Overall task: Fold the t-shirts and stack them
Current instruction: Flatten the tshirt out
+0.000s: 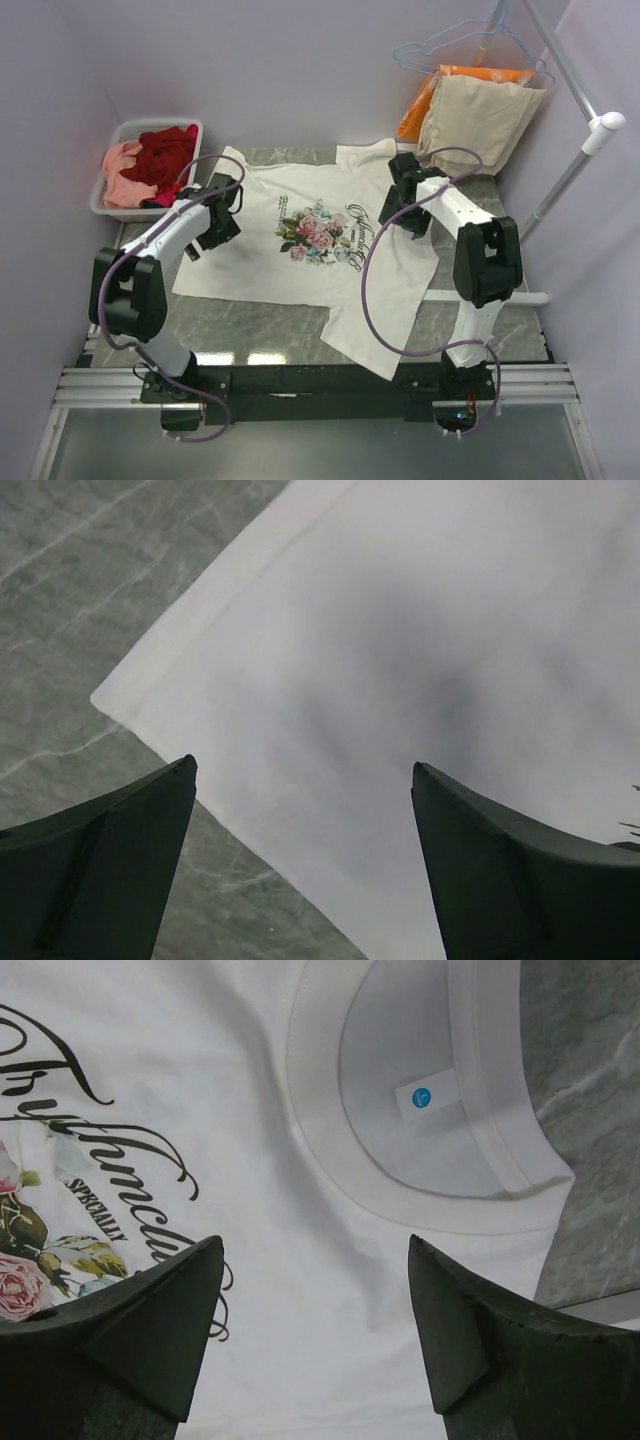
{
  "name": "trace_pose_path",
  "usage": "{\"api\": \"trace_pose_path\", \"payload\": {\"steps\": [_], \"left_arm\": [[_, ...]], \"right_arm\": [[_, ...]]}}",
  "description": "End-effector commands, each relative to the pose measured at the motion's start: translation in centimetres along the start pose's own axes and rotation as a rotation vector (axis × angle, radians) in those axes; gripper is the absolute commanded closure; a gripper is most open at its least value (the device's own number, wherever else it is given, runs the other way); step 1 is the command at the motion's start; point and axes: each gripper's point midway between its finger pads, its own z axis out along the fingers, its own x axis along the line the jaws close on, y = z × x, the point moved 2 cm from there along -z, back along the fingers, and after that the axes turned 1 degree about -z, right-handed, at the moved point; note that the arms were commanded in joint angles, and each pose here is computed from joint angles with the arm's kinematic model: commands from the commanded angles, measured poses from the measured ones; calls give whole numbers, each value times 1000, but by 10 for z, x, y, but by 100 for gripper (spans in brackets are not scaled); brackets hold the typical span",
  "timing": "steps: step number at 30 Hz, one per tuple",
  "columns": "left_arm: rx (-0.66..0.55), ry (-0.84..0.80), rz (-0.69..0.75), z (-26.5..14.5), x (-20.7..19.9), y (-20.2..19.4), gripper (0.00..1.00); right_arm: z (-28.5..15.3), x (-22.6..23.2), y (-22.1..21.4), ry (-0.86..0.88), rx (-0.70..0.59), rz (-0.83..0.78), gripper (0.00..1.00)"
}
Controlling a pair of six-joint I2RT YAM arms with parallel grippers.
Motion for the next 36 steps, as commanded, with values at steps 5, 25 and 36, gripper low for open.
{"api": "trace_pose_path", "payload": {"steps": [5,25,36], "left_arm": [[90,20,-93,8,8,-28,7],[333,118,-202,52,48,-95,7],[393,94,-274,24,73,-120,7]], "right_arm": [[-6,25,4,49,-18,-34,20],[-16,23,0,54,-24,-44,20],[-26,17,-7,61,-14,-57,20]]}}
